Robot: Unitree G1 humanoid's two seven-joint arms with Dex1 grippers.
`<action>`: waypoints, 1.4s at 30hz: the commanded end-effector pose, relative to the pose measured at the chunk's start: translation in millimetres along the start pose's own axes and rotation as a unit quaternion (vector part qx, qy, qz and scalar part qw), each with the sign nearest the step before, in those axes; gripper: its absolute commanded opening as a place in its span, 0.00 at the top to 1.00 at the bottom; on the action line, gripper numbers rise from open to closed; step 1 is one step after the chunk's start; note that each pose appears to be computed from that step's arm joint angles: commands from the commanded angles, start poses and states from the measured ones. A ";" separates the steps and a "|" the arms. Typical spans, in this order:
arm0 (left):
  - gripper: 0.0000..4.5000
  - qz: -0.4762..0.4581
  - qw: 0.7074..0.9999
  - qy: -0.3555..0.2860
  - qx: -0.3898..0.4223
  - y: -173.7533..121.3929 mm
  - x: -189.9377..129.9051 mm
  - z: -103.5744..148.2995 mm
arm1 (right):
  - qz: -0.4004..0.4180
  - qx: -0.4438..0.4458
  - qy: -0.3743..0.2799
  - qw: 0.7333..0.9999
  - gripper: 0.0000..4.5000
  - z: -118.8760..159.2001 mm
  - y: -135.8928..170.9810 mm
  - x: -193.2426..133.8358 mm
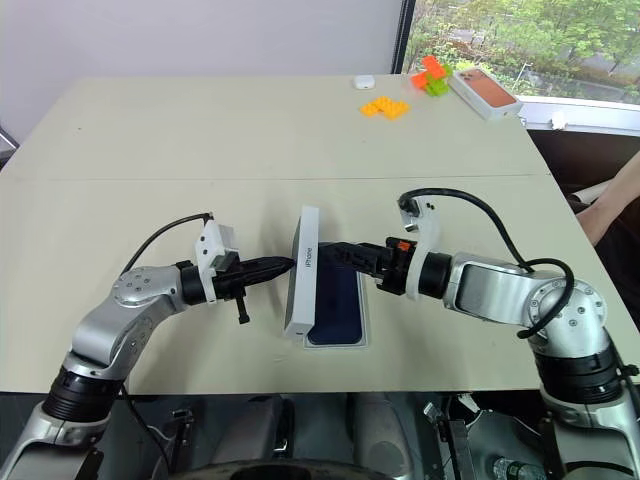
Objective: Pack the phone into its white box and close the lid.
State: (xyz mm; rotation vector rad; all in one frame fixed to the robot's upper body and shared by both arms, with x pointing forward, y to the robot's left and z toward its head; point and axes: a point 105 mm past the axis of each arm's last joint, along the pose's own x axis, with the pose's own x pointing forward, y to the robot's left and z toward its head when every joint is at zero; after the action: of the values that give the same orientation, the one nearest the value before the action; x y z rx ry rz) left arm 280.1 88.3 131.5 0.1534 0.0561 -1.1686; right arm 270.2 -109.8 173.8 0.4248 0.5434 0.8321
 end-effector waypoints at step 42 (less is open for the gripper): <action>1.00 0.059 0.989 0.134 -0.023 9.3 -17.2 -25.4 | -0.052 -0.446 0.133 0.883 1.00 -17.9 -35.5 -2.6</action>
State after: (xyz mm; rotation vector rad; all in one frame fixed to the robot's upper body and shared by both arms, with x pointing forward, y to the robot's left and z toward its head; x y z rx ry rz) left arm 282.8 118.3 102.0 0.2397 0.3354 -1.0097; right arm 278.4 -137.9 132.9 -0.5277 0.4233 0.9422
